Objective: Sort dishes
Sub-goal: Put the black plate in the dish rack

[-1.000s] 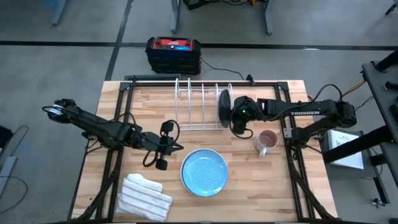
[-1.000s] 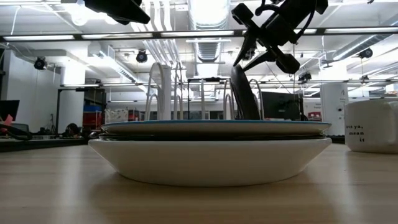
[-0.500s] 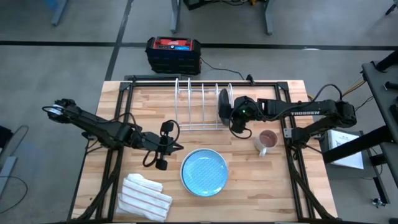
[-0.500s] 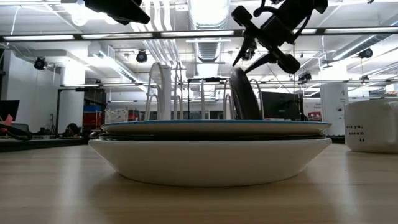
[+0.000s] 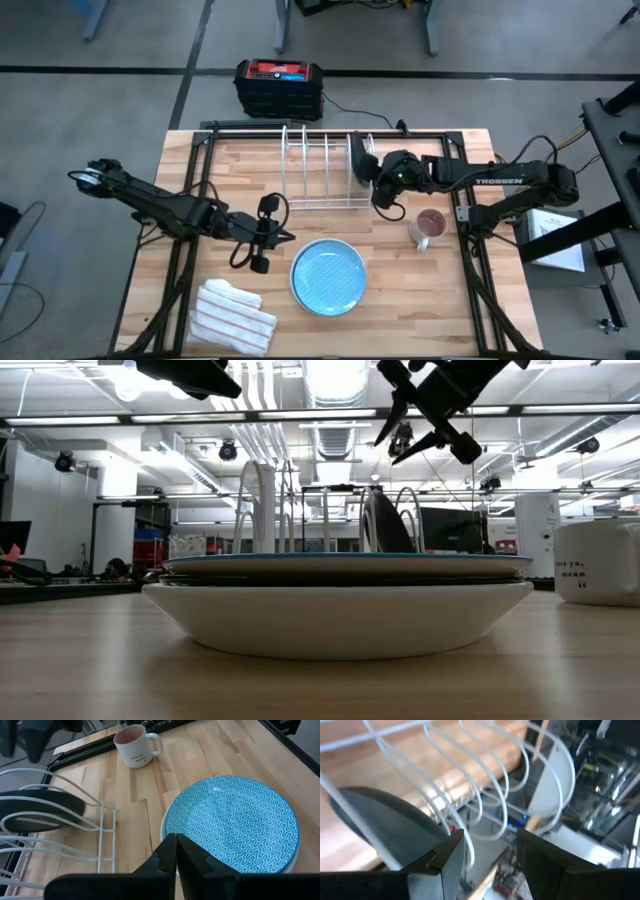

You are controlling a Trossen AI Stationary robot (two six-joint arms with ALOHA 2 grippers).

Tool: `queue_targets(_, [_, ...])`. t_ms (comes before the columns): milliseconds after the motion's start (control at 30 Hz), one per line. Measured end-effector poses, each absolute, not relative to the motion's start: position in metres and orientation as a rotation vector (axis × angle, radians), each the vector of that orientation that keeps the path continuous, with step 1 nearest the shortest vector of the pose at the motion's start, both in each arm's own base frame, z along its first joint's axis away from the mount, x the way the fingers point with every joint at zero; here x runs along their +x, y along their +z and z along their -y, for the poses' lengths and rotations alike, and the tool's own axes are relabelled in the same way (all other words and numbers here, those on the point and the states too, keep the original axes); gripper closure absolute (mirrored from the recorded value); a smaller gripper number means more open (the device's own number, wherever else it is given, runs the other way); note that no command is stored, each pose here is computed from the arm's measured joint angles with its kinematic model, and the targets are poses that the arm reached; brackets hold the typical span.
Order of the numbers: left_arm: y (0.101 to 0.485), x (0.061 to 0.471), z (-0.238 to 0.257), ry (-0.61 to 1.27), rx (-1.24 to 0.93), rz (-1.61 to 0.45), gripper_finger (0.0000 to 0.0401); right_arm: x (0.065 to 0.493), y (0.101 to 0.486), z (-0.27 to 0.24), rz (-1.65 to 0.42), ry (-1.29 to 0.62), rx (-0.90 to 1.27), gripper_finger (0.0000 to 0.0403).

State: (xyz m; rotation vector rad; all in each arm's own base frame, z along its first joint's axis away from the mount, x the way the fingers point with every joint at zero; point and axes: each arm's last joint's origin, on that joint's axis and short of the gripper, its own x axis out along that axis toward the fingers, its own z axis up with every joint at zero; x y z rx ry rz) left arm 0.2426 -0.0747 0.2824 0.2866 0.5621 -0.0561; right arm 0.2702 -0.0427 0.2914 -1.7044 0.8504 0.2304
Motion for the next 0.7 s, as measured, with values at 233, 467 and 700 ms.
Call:
queue_targets(233, [0.282, 0.243, 0.075, -0.056, 0.287, -0.562, 0.0401, 0.259, 0.306, 0.041, -0.929, 0.017, -1.629, 0.0239])
queue_targets(467, [0.282, 0.243, 0.075, -0.056, 0.286, -0.562, 0.0401, 0.252, 0.322, 0.042, -0.738, -0.304, -1.080, 0.0261])
queue_targets(700, [0.284, 0.244, 0.075, -0.053, 0.281, -0.540, 0.0401, 0.254, 0.317, 0.051, -0.623, -0.536, -0.474, 0.0324])
